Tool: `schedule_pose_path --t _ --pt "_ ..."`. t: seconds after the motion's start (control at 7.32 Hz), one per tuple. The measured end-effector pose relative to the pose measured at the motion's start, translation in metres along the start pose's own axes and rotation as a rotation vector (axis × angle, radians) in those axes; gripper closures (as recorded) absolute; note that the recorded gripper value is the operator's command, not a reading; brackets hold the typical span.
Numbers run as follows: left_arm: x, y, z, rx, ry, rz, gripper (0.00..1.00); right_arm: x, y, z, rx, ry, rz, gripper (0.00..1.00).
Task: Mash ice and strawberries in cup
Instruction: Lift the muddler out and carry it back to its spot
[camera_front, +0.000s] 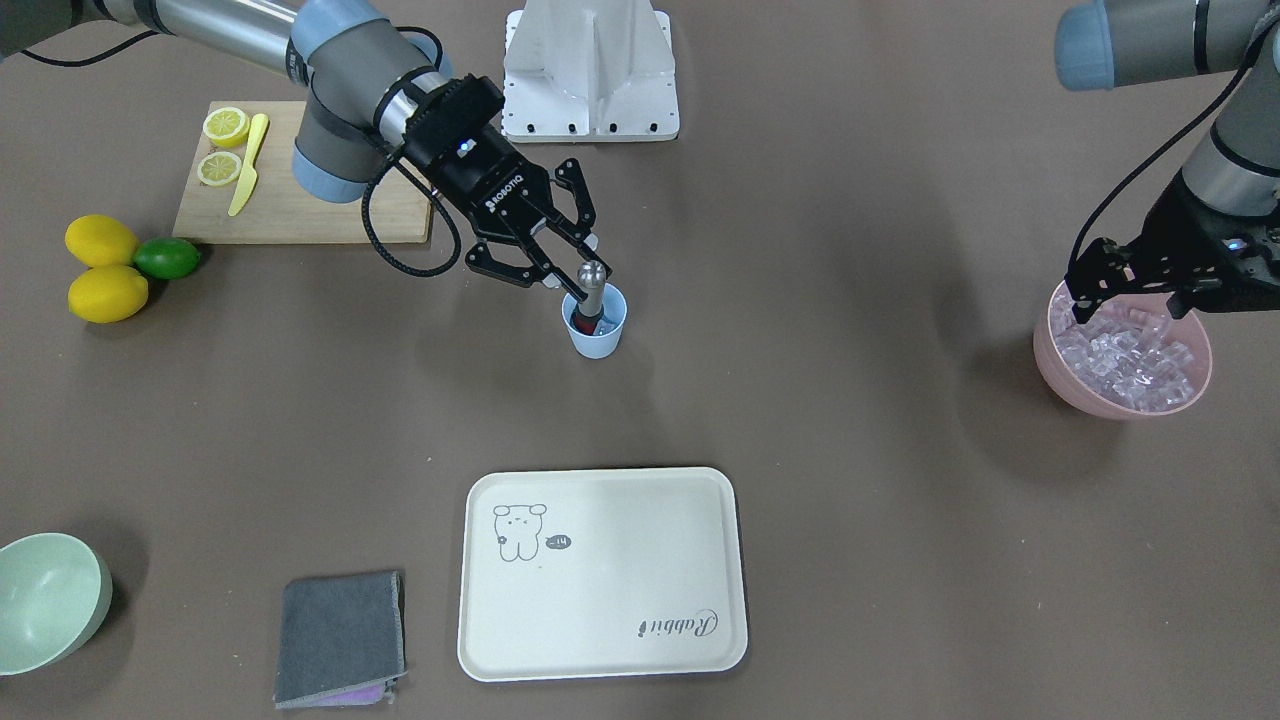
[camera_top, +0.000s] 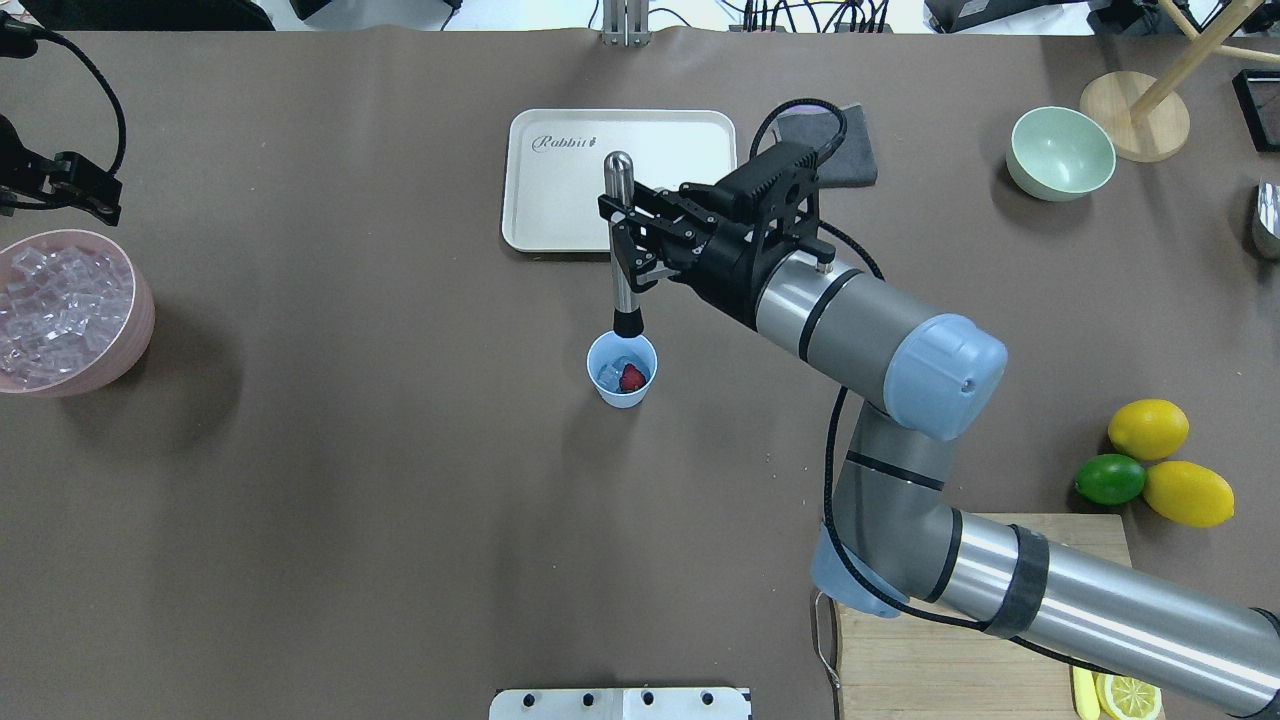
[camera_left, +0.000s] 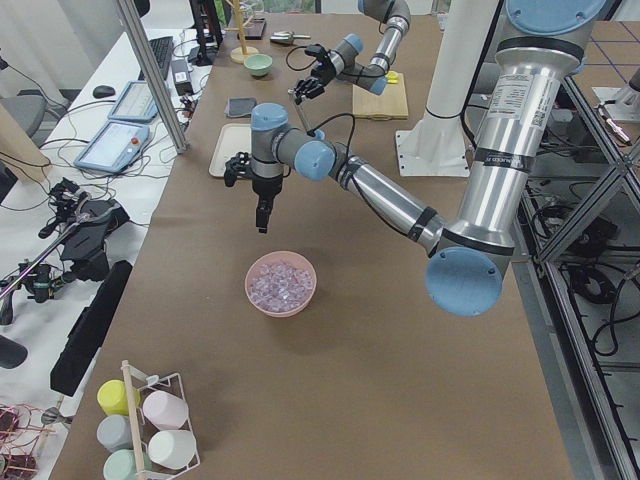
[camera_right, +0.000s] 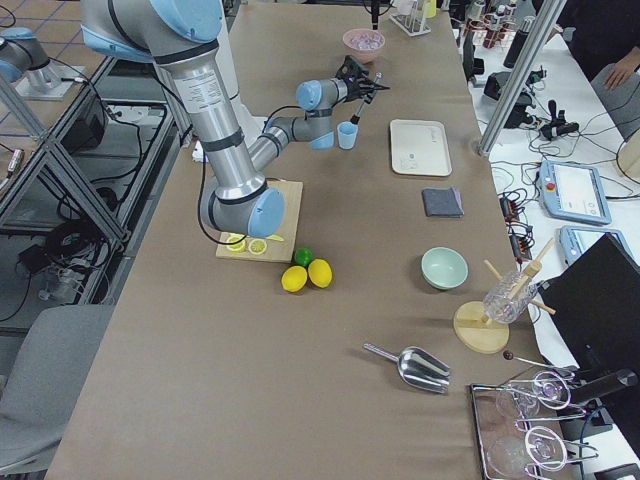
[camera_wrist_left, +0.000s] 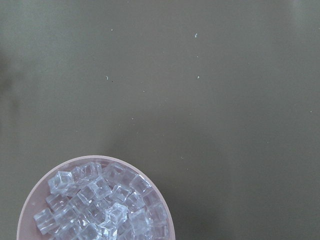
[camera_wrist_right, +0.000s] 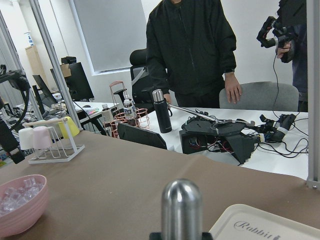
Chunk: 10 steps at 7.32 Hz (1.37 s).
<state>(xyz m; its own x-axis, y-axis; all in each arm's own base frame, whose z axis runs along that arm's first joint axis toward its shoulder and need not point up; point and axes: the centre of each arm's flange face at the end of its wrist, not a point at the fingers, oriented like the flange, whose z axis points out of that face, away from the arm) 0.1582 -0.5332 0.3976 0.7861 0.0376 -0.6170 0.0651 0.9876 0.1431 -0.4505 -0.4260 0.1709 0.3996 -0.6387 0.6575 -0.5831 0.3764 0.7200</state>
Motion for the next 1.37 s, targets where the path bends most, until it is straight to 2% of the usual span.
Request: schedule_pose_path --t 0.14,0.27,0.41,0.68,0.96,1.09,1.37 --pt "0.0 0.001 -0.001 0.001 0.0 0.0 0.03 0.001 -0.025 -0.004 -0.054 0.062 0.005 1.0" --pt "-0.001 0.001 -0.001 0.001 0.0 0.0 0.03 0.011 -0.043 -0.005 -0.126 0.147 0.01 1.0" --pt "-0.001 0.002 -0.001 0.0 0.001 -0.001 0.03 0.031 -0.059 -0.005 -0.225 0.217 0.009 1.0" --pt "-0.001 0.001 -0.002 0.007 -0.002 -0.009 0.03 0.094 -0.076 -0.012 -0.483 0.285 0.066 1.0" --pt "0.0 0.0 -0.008 0.031 -0.017 -0.027 0.03 0.174 -0.065 -0.023 -0.756 0.352 0.213 1.0" --pt "0.0 0.0 -0.01 0.038 -0.02 -0.028 0.03 0.22 -0.055 -0.025 -0.859 0.382 0.307 1.0" --pt "0.002 0.001 -0.014 0.048 -0.017 -0.026 0.03 0.292 -0.004 -0.016 -0.996 0.472 0.42 1.0"
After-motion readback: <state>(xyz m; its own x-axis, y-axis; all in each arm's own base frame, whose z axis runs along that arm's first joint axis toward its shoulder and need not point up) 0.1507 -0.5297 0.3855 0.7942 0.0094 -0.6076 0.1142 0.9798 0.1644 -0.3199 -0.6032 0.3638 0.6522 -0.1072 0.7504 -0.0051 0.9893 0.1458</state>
